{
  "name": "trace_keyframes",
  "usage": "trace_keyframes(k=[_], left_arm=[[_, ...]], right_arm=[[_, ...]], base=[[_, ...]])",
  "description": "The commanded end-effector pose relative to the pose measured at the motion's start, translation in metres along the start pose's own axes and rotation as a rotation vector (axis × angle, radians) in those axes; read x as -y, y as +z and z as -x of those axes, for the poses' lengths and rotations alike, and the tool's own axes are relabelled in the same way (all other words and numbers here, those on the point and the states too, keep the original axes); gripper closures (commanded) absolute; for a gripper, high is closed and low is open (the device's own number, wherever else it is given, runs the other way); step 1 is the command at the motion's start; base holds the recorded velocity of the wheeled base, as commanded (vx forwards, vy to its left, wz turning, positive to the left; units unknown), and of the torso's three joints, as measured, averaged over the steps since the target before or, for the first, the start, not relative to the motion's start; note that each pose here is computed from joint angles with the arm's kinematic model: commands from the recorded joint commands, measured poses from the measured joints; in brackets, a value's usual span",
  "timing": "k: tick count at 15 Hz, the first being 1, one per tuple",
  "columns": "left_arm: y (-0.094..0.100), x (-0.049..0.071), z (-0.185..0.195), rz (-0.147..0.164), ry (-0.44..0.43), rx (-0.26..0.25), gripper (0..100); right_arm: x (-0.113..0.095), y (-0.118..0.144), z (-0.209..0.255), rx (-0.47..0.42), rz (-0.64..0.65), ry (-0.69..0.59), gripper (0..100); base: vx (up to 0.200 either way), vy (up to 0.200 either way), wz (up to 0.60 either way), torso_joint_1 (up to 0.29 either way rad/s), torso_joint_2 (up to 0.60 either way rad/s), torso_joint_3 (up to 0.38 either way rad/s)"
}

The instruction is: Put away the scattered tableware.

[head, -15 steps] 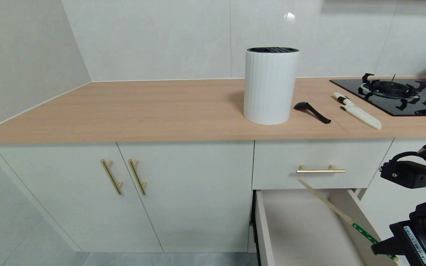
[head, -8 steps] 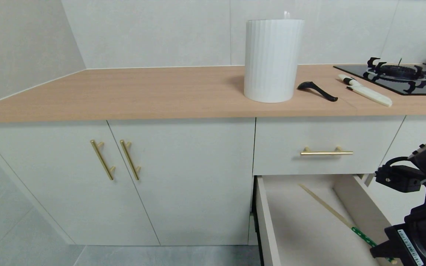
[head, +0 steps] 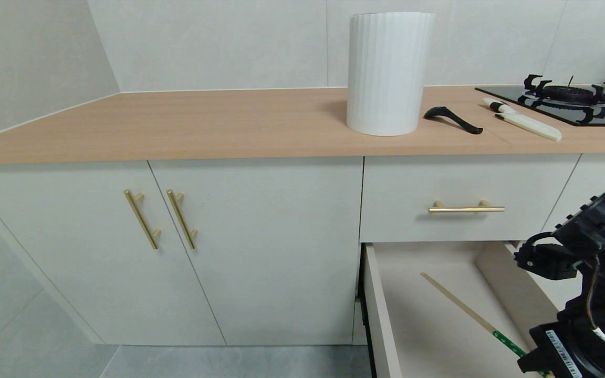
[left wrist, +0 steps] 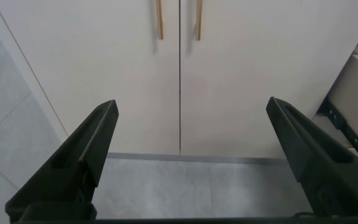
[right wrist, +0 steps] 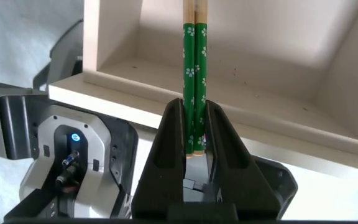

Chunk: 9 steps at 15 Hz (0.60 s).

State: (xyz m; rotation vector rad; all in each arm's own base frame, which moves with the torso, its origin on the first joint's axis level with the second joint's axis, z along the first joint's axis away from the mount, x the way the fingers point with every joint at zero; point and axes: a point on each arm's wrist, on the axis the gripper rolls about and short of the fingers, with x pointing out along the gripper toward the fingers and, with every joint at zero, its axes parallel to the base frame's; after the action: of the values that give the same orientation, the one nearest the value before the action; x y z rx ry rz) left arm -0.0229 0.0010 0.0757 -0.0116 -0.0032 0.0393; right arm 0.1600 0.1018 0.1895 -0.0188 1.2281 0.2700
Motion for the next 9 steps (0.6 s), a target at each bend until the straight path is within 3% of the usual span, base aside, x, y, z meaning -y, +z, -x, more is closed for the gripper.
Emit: trace_keyframes(k=[1, 3, 9], left_arm=[[0.000, 0.000, 0.000, 0.001, 0.001, -0.001, 0], [0.000, 0.000, 0.000, 0.001, 0.001, -0.001, 0], [0.000, 0.000, 0.000, 0.001, 0.001, -0.001, 0]], right_arm=[[-0.005, 0.014, -0.033, -0.099, -0.006, -0.042, 100], [-0.005, 0.023, -0.062, -0.136, -0.019, -0.060, 100], [-0.002, 0.047, -0.138, -0.113, -0.046, -0.074, 100]], base=[[0.000, 0.000, 0.00, 0.000, 0.00, 0.000], [0.000, 0.000, 0.00, 0.000, 0.00, 0.000], [0.000, 0.000, 0.00, 0.000, 0.00, 0.000]])
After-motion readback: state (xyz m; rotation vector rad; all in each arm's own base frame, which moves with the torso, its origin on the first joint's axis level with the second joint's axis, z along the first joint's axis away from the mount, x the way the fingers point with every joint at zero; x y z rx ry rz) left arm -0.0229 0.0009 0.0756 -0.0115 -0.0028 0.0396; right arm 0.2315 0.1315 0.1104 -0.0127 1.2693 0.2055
